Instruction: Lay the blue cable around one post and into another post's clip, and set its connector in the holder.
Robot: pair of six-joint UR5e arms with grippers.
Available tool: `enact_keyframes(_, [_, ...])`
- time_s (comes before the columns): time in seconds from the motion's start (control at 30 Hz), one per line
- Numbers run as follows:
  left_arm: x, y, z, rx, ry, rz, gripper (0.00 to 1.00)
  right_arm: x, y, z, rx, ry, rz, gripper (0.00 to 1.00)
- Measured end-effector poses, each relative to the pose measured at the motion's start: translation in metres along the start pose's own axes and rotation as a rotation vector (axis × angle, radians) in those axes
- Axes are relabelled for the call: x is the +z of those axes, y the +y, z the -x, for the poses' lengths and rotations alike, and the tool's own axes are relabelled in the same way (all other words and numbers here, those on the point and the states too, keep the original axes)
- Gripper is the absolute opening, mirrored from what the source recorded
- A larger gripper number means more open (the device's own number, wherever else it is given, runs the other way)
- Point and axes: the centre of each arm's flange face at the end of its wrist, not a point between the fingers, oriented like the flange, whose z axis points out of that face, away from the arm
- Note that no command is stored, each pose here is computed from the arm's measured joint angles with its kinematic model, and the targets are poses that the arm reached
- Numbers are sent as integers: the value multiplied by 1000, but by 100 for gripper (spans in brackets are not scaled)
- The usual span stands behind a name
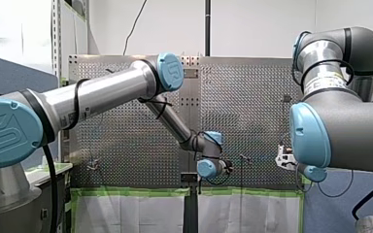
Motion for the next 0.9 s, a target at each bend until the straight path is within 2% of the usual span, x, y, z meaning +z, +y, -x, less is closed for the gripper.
enact_keyframes(0.17, [-4,-3,1,14,2,-1,100,0,0,0,0,0,-1,21])
enact_keyframes(0.53, [-13,-33,10,44,-17,-39,100,0,-2,0,1,1,-3,21])
enact_keyframes(0.9, [-14,-40,22,49,-37,-24,100,0,-3,0,1,0,-4,21])
